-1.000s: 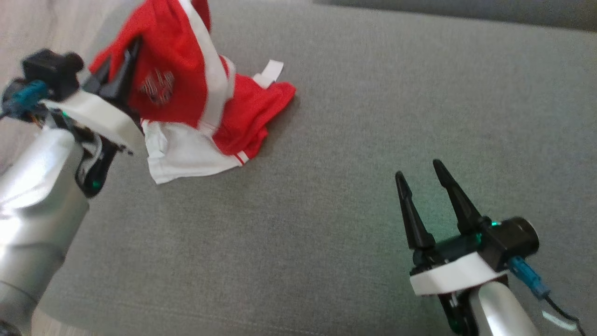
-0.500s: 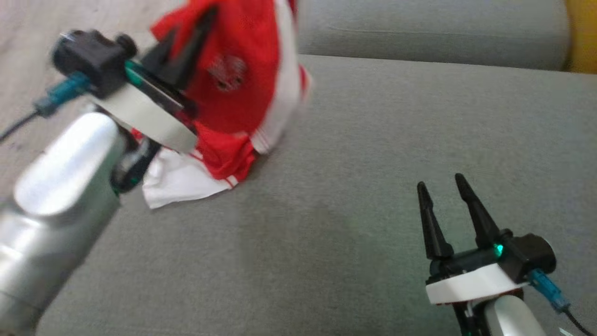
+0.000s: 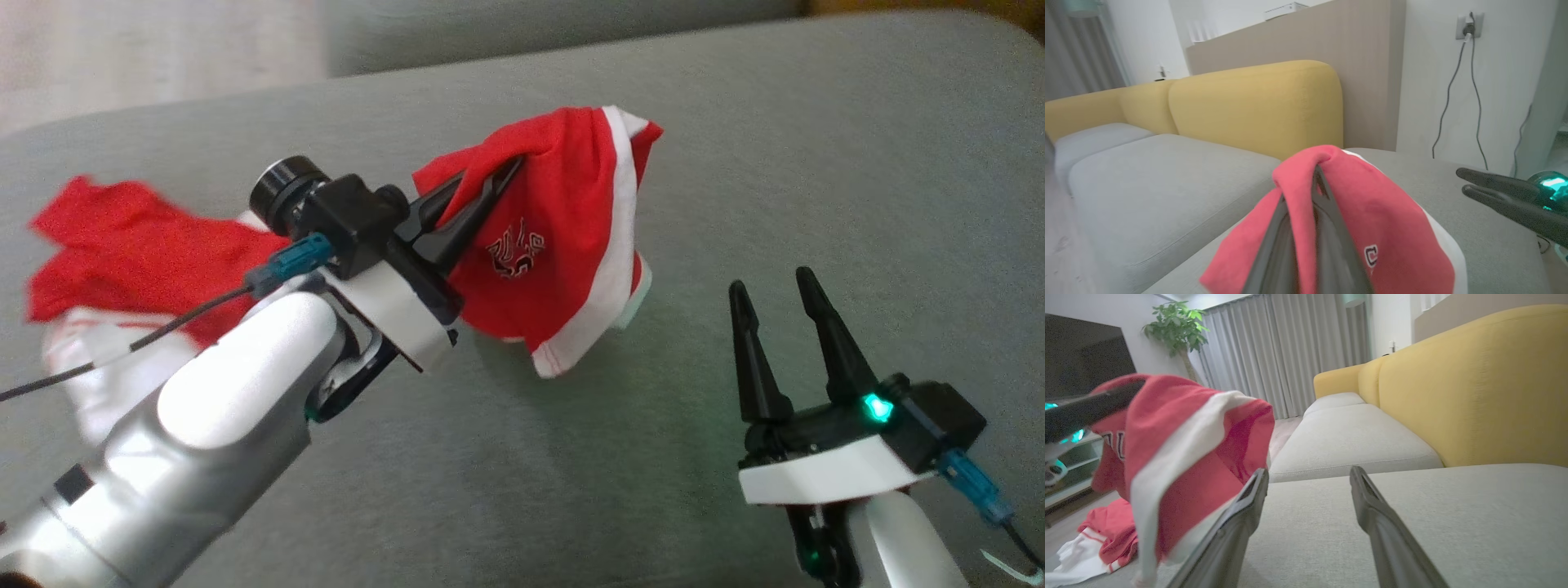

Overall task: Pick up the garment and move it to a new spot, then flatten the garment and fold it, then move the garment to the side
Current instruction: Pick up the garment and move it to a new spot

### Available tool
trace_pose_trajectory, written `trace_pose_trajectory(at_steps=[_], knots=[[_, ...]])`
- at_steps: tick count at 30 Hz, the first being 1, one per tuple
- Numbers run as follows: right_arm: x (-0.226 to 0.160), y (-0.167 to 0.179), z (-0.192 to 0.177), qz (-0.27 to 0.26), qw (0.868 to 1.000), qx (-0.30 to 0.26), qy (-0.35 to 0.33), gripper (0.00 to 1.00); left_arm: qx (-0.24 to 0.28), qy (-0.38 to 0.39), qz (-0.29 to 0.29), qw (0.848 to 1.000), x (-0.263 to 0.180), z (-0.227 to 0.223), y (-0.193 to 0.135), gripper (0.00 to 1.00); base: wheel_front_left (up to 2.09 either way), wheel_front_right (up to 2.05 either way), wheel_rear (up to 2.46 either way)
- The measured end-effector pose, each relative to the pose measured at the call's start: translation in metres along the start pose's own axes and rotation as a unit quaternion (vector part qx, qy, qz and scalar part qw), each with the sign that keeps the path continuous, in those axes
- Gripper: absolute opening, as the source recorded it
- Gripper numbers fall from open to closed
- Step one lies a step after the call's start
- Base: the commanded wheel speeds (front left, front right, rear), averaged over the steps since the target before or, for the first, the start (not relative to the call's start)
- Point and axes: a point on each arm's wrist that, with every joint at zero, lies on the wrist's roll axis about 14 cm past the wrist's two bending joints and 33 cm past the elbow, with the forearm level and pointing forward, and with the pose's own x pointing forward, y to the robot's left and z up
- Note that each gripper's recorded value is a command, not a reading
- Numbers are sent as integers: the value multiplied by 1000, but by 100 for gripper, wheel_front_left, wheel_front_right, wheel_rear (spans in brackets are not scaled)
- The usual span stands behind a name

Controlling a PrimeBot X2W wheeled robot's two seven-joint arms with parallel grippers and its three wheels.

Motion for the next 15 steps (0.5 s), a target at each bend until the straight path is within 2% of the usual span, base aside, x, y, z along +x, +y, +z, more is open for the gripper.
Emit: trace_pose_trajectory(at_steps=[3,7,13,14,15], knots=[[-5,-14,6,-26,1000,8,-7,100,-4,11,-32,999,26,-16,-11,0,0,0,0],[-12,-33,14,-58,998,10,-17,100,20,18,-72,997,62,-30,-18,0,0,0,0],[-27,-55,9,-103,995,3,-1,100,20,39,-113,993,107,-59,-27,0,0,0,0],[-28,-58,8,-108,994,1,2,100,15,45,-114,992,113,-65,-28,96,0,0,0],[-29,-60,6,-112,994,0,6,100,13,52,-115,992,117,-72,-28,100,0,0,0]])
